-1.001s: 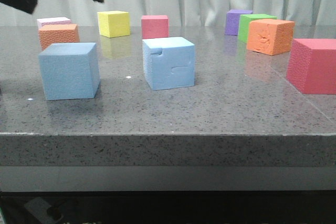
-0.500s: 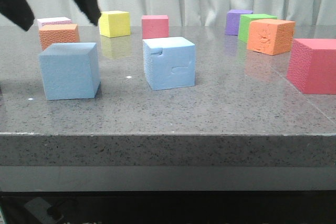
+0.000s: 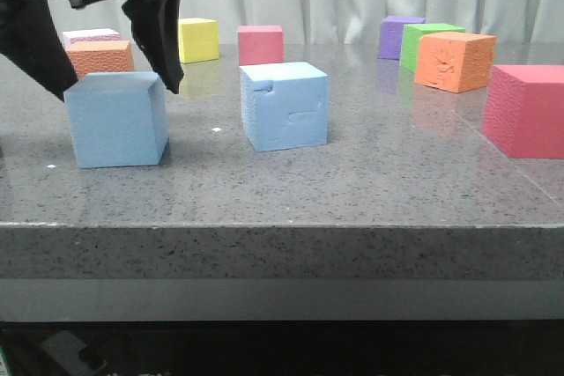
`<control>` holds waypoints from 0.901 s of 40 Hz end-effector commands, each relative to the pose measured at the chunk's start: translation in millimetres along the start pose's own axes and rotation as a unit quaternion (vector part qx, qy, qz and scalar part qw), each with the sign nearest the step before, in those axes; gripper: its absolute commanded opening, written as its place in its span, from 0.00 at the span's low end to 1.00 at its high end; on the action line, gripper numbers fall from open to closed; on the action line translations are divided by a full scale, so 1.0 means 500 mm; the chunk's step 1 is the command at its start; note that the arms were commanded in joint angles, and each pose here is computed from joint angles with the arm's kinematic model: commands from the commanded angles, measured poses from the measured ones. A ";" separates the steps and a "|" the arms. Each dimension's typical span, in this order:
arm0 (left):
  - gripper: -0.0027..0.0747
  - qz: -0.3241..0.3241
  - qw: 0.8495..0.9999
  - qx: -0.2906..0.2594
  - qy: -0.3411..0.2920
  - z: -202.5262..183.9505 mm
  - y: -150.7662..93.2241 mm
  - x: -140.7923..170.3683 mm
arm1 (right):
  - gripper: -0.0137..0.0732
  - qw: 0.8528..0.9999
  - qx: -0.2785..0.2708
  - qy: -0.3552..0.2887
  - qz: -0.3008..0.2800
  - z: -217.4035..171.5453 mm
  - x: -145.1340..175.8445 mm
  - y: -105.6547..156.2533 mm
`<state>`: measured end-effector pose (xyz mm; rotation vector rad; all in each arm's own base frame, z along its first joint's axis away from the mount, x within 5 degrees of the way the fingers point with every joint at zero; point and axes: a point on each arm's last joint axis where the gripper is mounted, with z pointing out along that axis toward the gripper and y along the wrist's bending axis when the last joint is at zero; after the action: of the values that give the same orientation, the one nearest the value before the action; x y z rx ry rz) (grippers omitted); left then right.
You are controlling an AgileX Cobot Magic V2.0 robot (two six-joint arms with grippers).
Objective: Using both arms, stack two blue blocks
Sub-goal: 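Reach the left gripper to the nearer light-blue cube and grasp it, then lift the cube with the left gripper over the other light-blue cube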
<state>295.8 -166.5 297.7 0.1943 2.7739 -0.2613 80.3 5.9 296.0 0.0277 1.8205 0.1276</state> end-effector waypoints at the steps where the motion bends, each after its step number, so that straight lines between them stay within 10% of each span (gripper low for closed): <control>1: 0.80 -0.006 0.999 0.020 -0.038 -0.033 -0.010 -0.015 | 0.08 0.999 -0.006 -0.051 -0.005 -0.005 -0.030 0.004; 10: 0.77 -0.006 0.999 0.019 -0.037 -0.030 -0.011 -0.017 | 0.08 0.999 -0.006 -0.051 -0.005 -0.005 -0.030 0.004; 23: 0.49 -0.003 0.999 0.021 -0.041 -0.051 -0.015 -0.027 | 0.08 0.999 -0.006 -0.051 -0.005 -0.005 -0.030 0.004; 36: 0.48 0.019 0.999 0.019 -0.045 -0.084 -0.020 -0.039 | 0.08 0.999 -0.006 -0.051 -0.005 -0.005 -0.030 0.003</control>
<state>301.7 -170.0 312.0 0.2113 2.7848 -0.2550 80.3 5.9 296.0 0.0280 1.8205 0.1282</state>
